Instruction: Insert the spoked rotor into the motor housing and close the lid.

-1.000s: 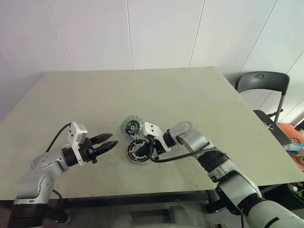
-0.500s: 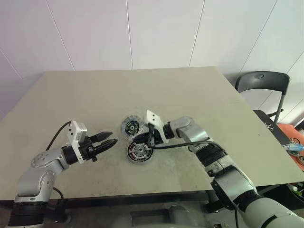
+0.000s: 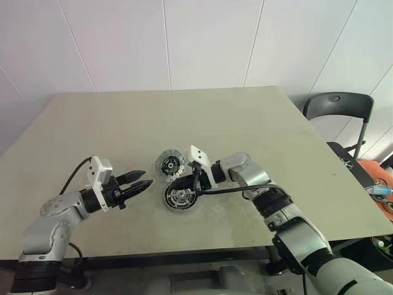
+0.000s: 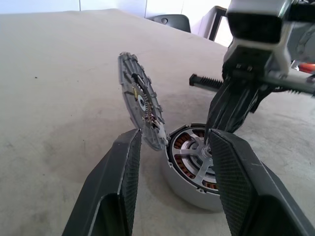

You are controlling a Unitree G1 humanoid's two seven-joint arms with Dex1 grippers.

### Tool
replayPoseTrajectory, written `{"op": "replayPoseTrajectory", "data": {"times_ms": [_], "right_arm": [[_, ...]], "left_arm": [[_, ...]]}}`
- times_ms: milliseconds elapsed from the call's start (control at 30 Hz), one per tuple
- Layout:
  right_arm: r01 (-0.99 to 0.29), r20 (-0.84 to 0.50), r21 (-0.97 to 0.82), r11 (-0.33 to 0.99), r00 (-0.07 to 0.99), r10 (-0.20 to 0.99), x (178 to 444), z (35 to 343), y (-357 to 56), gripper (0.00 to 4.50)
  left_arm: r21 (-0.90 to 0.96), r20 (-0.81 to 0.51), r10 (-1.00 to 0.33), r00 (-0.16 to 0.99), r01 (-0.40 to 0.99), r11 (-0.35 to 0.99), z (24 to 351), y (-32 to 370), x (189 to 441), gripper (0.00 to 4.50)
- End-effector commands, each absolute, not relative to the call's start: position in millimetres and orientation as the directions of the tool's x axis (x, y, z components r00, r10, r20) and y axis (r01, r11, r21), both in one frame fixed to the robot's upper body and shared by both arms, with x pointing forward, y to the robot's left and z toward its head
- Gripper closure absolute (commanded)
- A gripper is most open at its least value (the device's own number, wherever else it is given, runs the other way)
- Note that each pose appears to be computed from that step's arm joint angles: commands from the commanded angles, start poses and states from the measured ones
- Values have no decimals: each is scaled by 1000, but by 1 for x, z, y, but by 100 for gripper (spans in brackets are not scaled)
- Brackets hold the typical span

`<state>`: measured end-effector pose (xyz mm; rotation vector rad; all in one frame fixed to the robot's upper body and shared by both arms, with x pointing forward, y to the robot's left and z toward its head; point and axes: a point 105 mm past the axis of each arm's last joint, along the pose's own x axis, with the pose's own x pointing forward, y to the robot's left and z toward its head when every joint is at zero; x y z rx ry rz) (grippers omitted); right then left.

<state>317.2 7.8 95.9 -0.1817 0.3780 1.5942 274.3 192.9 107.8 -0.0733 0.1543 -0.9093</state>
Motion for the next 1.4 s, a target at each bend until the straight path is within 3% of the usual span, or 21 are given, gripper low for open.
{"op": "replayPoseTrajectory", "data": {"times_ms": [33,133,333,467,600,933,1200,1400], "right_arm": [[-997,-348,30,-77,-83,934,318,120,8,448],[-992,-399,-13,-122,-107,911,316,125,6,448],[-930,-556,-53,-363,-274,785,291,132,2,448],[-897,-661,-93,-432,-268,700,291,127,-4,448],[-880,-706,-186,-437,-190,682,305,132,5,359],[-823,-840,-201,-531,-133,525,320,105,0,11],[-810,-829,-152,-567,-208,520,311,111,-2,3],[-820,-858,-154,-551,-166,487,318,98,-10,3]], "left_arm": [[-92,-80,-794,603,789,608,116,192,276,218],[-92,-80,-799,595,794,601,115,191,274,218],[-88,-63,-820,569,816,572,117,194,256,218],[-92,-103,-796,596,791,604,105,200,250,218],[-89,-107,-778,619,773,628,100,202,248,218],[-76,-121,-750,650,748,660,93,205,246,218],[-63,-126,-748,652,747,662,96,205,252,218],[-54,-127,-753,646,754,655,100,202,258,218]]}}
